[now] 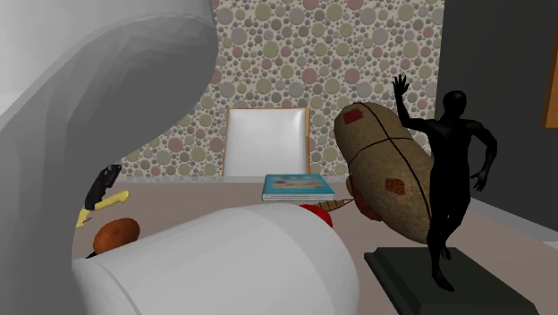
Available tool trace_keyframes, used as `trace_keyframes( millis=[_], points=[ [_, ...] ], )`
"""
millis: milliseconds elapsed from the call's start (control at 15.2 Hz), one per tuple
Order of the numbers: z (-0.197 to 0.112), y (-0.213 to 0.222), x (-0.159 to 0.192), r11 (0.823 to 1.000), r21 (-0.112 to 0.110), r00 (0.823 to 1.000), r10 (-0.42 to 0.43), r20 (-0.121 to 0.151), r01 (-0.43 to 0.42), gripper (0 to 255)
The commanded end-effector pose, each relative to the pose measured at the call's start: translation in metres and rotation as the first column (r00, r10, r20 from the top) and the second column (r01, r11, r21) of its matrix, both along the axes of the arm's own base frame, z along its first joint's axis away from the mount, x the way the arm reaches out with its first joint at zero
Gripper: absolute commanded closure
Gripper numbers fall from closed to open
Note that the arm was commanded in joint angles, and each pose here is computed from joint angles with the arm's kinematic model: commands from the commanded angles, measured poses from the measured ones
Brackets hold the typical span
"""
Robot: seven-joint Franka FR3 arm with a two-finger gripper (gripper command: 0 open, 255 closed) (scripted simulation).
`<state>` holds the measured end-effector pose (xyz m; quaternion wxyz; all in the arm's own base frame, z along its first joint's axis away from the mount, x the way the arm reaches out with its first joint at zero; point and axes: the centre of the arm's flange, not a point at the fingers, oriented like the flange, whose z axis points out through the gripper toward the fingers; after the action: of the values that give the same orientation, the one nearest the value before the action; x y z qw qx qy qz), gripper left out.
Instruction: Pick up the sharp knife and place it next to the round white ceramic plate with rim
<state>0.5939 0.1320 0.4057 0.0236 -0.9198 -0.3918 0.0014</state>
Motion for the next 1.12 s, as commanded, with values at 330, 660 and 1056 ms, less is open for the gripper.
trace_keyframes(
  millis=[330, 660, 1056],
  points=[
    [-0.037, 0.000, 0.000, 1.000, 0.000, 1.000, 0.000, 0.000, 0.000, 255],
    [-0.043, 0.000, 0.000, 1.000, 0.000, 1.000, 0.000, 0.000, 0.000, 255],
    [-0.044, -0.002, 0.002, 1.000, 0.000, 1.000, 0.000, 0.000, 0.000, 0]
  ],
)
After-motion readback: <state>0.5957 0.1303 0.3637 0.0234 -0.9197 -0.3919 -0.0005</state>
